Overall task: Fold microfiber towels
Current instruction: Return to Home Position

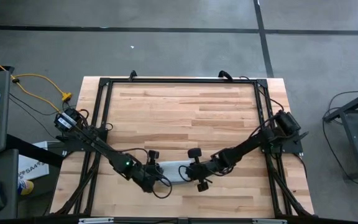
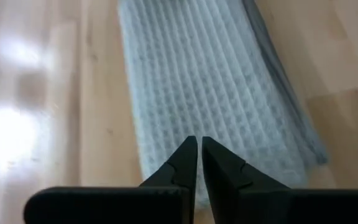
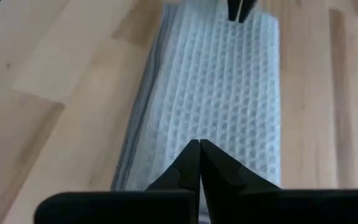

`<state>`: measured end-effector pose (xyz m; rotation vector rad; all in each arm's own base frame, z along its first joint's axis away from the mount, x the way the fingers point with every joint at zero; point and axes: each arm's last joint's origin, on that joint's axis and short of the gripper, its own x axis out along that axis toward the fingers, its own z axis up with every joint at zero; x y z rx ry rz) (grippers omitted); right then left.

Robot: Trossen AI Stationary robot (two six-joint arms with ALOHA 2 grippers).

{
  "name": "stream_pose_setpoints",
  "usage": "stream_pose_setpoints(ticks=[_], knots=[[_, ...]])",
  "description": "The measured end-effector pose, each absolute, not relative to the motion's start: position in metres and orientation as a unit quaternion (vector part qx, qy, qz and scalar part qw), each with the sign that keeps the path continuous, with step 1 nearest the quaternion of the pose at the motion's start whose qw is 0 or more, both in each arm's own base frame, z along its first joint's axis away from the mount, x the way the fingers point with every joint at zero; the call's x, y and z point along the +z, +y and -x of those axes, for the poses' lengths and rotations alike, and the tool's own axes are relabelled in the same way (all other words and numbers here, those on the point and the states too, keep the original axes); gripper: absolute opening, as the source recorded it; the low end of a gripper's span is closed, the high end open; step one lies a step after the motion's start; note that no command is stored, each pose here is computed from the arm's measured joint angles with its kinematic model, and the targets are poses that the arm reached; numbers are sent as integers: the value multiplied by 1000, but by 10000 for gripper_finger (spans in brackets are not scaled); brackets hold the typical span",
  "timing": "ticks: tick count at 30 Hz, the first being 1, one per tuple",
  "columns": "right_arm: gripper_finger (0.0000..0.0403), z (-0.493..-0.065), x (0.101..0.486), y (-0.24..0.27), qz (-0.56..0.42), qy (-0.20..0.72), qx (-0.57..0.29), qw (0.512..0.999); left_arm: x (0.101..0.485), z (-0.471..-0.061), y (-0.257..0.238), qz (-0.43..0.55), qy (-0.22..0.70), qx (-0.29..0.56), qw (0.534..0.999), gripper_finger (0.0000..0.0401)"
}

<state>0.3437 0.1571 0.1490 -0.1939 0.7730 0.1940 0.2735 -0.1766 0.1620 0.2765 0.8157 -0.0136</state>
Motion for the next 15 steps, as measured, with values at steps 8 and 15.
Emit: stream_pose_setpoints(ticks=[8, 15], knots=[[2, -333, 193, 150, 98, 328, 41, 939, 203, -270, -172, -139, 359, 17, 923, 24], [2, -311, 249, 143, 52, 270, 39, 961, 244, -245, -162, -96, 351, -34, 931, 24]])
